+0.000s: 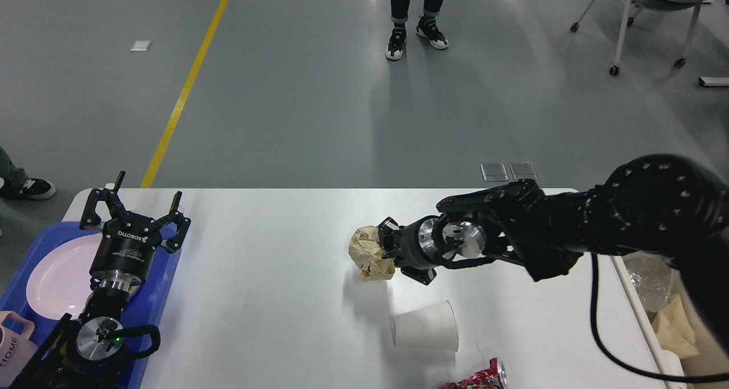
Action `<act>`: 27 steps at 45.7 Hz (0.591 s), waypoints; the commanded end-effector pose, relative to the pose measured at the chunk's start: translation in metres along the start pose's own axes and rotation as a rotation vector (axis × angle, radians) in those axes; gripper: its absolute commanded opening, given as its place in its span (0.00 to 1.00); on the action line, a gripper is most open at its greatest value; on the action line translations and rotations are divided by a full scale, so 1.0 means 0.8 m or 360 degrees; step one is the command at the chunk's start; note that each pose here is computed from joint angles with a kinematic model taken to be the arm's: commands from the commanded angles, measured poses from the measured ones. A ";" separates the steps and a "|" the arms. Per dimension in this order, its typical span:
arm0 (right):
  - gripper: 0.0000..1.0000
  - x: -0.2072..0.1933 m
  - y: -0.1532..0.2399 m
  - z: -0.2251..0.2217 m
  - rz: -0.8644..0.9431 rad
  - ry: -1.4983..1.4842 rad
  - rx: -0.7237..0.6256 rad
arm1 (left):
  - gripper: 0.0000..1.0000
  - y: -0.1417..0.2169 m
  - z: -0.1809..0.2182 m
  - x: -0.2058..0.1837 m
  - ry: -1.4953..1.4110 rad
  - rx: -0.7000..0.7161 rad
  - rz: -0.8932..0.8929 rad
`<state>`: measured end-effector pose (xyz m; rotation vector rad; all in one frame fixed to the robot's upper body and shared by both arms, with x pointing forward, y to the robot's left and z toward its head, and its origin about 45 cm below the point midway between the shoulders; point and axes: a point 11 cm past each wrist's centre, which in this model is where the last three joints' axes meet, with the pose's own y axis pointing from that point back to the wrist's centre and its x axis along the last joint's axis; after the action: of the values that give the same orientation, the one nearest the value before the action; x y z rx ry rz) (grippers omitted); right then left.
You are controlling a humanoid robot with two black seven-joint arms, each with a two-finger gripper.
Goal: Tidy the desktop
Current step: 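Carry the paper ball to the bin and drop it in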
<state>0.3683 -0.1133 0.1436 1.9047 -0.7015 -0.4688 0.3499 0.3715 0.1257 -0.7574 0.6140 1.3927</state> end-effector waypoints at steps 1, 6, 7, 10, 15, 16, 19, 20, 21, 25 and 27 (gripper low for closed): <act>0.00 0.020 0.059 -0.007 -0.0029 0.0134 -0.0054 | 0.97 0.001 0.000 0.000 0.0001 0.0001 0.0002; 0.00 0.041 0.119 -0.010 -0.0009 0.0228 -0.0107 | 0.97 0.001 0.000 0.001 -0.0002 0.0000 0.0002; 0.00 0.044 0.133 -0.011 0.0003 0.0253 -0.0119 | 0.97 0.001 0.000 0.000 0.0001 0.0001 0.0002; 0.00 0.053 0.173 -0.010 0.0047 0.0304 -0.0165 | 0.97 0.001 0.000 0.000 0.0001 0.0001 0.0002; 0.00 0.071 0.227 0.010 0.0112 0.0436 -0.0303 | 0.97 0.001 0.000 0.001 -0.0002 0.0000 0.0002; 0.00 0.073 0.236 0.015 0.0118 0.0471 -0.0337 | 0.97 0.001 0.000 0.000 0.0001 0.0001 0.0002; 0.00 0.077 0.258 0.033 0.0137 0.0559 -0.0424 | 0.97 0.001 0.000 0.000 0.0001 0.0001 0.0002; 0.00 0.077 0.265 0.038 0.0138 0.0585 -0.0445 | 0.97 0.001 0.000 0.000 0.0001 0.0001 0.0000; 0.00 0.078 0.272 0.042 0.0142 0.0604 -0.0458 | 0.97 0.001 0.000 0.000 0.0001 0.0001 0.0000; 0.00 0.074 0.298 0.052 0.0130 0.0657 -0.0472 | 0.97 0.001 0.000 0.001 -0.0002 0.0000 0.0002; 0.00 0.072 0.312 0.052 0.0115 0.0671 -0.0456 | 0.97 0.001 0.000 0.001 -0.0002 0.0000 0.0002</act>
<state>0.3355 -0.2488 0.3306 1.6236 -0.4351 -0.1295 0.3495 0.3716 0.1253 -0.7568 0.6147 1.3934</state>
